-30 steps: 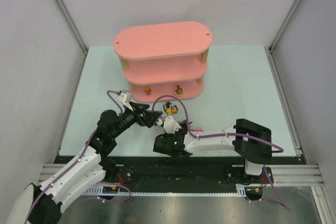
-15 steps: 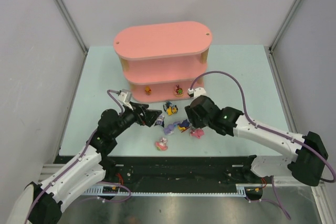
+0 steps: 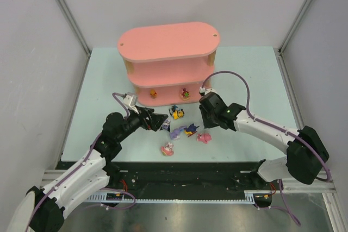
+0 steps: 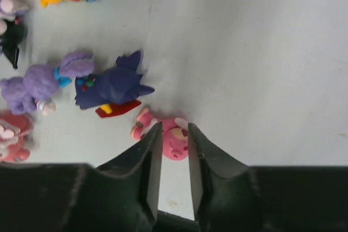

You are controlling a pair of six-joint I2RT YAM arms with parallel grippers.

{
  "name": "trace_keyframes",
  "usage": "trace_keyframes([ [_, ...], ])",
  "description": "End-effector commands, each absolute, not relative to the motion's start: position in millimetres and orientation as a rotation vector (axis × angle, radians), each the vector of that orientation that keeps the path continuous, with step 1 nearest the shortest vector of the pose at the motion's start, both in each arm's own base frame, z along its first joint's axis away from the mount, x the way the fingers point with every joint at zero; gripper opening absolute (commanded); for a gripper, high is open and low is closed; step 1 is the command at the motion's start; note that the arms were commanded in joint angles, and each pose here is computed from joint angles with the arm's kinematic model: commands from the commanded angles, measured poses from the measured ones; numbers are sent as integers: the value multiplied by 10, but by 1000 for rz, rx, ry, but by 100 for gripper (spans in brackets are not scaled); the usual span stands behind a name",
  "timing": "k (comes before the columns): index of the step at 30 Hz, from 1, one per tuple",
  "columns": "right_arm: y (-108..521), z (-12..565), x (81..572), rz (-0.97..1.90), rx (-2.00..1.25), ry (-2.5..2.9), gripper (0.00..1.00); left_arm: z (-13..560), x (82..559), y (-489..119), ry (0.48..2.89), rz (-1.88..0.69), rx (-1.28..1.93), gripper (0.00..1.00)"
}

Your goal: Place and organize the plastic toys onto the shelf

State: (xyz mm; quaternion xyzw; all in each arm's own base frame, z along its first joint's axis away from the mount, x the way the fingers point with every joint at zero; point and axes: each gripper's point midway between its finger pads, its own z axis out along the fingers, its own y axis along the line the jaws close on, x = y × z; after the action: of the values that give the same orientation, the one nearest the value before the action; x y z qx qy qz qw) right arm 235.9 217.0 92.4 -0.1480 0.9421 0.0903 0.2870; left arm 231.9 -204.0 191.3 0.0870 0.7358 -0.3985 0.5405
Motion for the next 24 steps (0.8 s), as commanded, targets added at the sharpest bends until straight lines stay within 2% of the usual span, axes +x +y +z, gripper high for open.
trace_keyframes([
  [1,2104,895,2607,196,-181,2479,20,1987,2343,-2045,1727,-938,227,100],
  [5,2022,690,2693,139,-129,2509,0,2008,2342,-2041,1725,-936,227,100],
  [14,1886,357,2536,66,-122,2587,0,1955,2358,-2001,1750,-912,202,100],
  [24,2014,285,2241,166,-232,2611,0,1905,2360,-2013,1758,-919,201,100],
])
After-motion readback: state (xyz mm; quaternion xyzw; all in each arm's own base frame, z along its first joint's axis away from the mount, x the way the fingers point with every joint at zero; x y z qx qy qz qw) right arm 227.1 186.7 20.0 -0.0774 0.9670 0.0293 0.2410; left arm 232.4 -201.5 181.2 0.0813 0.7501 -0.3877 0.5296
